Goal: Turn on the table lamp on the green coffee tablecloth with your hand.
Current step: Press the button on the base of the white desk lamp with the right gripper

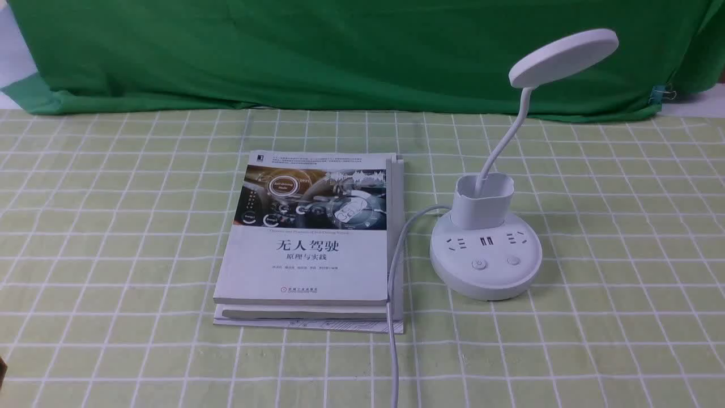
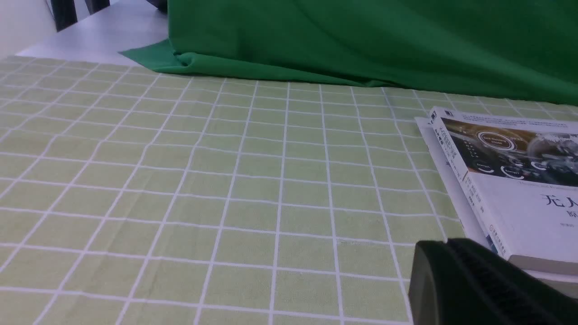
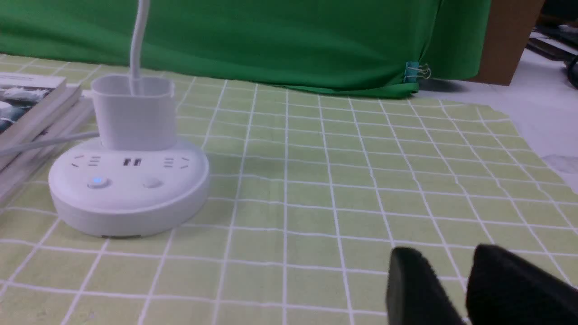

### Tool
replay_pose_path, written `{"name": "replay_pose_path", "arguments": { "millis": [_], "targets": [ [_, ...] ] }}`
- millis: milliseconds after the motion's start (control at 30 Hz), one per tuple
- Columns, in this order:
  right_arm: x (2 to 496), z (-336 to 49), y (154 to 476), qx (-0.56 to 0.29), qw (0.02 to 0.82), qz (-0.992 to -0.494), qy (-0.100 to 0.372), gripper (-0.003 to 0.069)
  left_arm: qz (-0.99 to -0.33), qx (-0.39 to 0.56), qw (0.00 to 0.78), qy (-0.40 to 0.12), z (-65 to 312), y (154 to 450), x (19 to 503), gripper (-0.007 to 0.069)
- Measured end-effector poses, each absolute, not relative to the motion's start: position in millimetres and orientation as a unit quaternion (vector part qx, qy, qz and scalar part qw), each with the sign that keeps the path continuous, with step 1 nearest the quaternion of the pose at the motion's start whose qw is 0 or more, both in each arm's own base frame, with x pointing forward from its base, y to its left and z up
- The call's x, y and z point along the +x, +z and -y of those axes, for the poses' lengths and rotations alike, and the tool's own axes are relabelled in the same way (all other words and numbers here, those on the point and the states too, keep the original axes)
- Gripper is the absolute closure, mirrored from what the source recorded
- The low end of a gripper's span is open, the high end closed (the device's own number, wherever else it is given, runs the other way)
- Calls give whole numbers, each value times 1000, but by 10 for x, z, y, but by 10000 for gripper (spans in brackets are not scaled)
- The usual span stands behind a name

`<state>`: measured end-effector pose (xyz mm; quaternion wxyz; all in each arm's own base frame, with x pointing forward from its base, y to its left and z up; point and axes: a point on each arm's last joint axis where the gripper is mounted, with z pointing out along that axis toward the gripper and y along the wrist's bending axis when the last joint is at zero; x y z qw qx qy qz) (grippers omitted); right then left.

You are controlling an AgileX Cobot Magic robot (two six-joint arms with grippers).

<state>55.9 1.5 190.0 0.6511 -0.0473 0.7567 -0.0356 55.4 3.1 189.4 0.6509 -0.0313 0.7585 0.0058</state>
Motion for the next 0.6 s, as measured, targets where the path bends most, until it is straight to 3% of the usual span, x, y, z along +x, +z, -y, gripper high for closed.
{"name": "replay_pose_path", "arguments": {
  "millis": [300, 433, 600],
  "targets": [
    [559, -15, 1900, -46, 651, -757, -34, 418, -759, -31, 651, 6, -31, 1894, 554, 622],
    [562, -12, 1924, -14, 662, -750, -9, 418, -759, -31, 651, 6, -31, 1894, 554, 622],
    [568, 8, 2067, 115, 711, -686, 107, 418, -759, -31, 651, 6, -31, 1894, 554, 622]
  ]
}}
